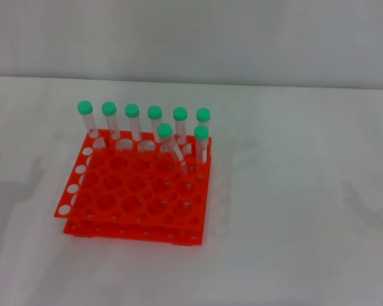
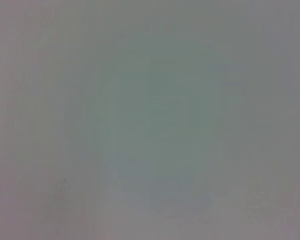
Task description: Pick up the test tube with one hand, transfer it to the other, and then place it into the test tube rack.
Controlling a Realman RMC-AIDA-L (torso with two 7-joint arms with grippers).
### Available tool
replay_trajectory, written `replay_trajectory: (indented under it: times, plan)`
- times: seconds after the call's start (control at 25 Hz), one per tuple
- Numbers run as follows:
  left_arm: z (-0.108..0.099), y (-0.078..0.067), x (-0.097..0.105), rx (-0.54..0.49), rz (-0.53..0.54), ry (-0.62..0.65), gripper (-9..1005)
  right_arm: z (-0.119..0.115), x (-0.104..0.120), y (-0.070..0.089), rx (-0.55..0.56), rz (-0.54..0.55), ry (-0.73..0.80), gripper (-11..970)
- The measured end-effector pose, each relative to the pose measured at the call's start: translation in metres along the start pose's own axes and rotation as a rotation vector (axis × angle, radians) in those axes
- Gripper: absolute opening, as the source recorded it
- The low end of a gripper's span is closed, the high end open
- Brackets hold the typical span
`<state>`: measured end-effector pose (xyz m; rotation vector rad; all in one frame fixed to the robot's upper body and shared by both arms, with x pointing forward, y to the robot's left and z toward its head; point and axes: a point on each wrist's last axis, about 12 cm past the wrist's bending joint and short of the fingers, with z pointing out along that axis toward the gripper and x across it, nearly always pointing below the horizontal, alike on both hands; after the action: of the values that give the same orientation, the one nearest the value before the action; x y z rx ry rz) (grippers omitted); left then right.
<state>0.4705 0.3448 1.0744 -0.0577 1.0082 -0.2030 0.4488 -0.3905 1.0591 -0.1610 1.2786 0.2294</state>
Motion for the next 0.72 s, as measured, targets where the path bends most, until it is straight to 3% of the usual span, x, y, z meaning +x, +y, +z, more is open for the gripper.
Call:
replay_trajectory:
  times: [0.44,0.72]
  plan:
    - [-0.001,-0.013,0.018,0.049,-0.034,0.097,860,-0.008,-0.004,-0.005,0.031,-0.037,-0.017,860]
    - [0.011,-0.018,0.025,0.063,-0.040,0.120,849,-0.017,-0.002,-0.016,0.186,0.009,-0.033,860]
